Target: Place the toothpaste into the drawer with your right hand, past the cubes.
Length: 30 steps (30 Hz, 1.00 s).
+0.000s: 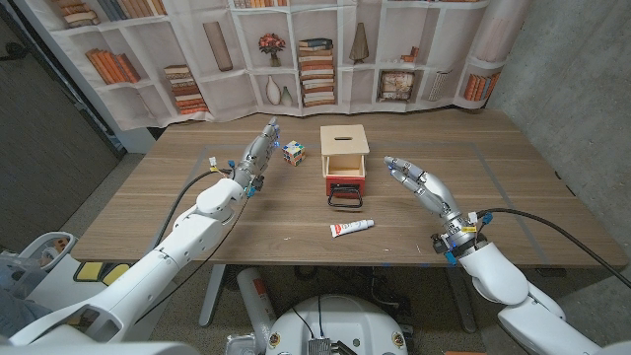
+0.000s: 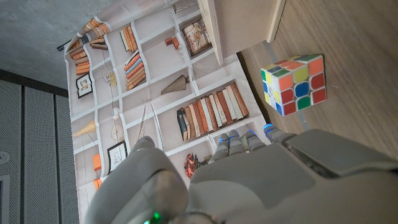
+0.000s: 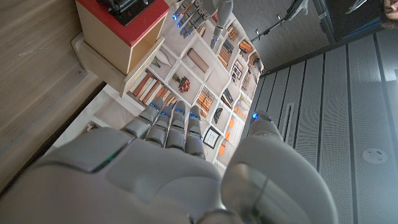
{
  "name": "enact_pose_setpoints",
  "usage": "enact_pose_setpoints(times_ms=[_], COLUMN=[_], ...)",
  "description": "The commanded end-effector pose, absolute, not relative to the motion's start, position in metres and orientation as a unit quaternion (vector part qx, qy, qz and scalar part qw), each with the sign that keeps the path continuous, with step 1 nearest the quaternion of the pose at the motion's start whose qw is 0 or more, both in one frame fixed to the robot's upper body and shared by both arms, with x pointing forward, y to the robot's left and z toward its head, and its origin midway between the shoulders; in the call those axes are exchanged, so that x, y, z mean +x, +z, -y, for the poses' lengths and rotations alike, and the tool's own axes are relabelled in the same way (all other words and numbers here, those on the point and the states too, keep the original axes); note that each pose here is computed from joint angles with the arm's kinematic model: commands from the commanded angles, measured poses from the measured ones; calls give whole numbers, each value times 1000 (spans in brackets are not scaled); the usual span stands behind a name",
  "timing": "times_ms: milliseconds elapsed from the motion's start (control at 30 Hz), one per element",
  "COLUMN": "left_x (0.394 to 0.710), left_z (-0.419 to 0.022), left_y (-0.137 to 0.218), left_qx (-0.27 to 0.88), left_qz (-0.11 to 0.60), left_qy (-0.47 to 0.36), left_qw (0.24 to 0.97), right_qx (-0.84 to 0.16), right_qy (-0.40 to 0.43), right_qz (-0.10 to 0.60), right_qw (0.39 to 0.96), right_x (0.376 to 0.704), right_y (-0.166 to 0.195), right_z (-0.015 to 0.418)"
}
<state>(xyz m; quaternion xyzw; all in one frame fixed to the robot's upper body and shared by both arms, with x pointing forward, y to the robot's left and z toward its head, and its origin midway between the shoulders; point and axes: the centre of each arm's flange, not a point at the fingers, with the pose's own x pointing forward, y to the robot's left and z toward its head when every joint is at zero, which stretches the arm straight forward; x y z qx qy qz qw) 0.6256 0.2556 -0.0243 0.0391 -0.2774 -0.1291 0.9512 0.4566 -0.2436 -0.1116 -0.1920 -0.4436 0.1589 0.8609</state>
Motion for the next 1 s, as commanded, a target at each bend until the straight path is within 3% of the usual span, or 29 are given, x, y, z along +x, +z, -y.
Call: enact_pose_setpoints(times_ms=[33,1000], left_x=[618,610], left_z=[-256,-258], left_y=[-27,-31], left_qx=[35,31], left_qz=[281,285], left_qy=[-126,-124], left_qw=[951,950], right_qx=[-219,-312], right_qy=[151,114], right_qz=[443,458], right_qw=[856,824], right_x=[449,432], right_y=[-115,-119], right_z=[241,229])
